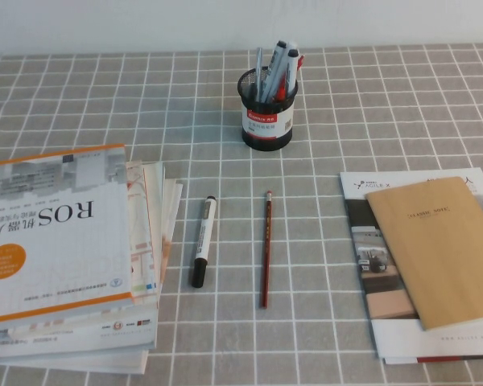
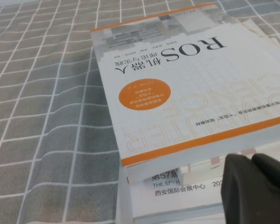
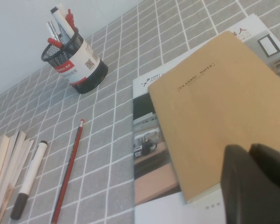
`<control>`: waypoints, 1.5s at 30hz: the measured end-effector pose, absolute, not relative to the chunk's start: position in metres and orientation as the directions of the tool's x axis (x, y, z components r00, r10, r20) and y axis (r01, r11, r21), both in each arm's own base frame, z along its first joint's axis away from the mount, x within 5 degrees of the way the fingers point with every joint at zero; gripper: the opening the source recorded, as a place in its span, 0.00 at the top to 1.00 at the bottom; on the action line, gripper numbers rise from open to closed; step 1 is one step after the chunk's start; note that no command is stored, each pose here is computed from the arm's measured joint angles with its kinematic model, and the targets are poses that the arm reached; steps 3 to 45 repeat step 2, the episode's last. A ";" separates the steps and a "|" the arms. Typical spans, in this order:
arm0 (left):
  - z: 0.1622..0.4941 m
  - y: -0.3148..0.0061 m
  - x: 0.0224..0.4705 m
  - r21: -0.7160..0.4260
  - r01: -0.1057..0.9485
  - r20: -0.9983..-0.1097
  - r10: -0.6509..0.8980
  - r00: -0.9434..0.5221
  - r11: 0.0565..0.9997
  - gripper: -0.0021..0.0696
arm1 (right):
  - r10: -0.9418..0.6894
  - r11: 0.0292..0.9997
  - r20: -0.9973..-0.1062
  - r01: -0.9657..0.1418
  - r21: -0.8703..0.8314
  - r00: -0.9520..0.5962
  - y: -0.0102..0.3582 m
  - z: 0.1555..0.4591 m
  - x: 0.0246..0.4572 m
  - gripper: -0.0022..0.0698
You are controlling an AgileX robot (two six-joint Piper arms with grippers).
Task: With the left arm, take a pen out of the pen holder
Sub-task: 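Take a marker out of the pen holder and lay it on the table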
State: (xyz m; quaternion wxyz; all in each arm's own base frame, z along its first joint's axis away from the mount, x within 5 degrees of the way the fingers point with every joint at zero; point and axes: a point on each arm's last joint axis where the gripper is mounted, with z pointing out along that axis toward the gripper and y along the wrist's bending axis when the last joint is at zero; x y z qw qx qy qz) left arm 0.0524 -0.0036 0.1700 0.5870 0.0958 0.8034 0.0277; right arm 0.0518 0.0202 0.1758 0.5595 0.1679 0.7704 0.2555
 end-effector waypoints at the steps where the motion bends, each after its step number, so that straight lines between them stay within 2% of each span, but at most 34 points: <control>1: 0.170 -0.004 0.052 0.157 0.121 -0.938 0.186 -0.292 0.980 0.97 | 0.545 0.813 -0.776 -0.027 0.582 -0.318 0.020 0.176 0.052 0.99; 45: 0.170 -0.004 0.052 0.157 0.121 -0.938 0.186 -0.292 0.980 0.97 | 0.545 0.813 -0.776 -0.027 0.582 -0.318 0.020 0.176 0.052 0.99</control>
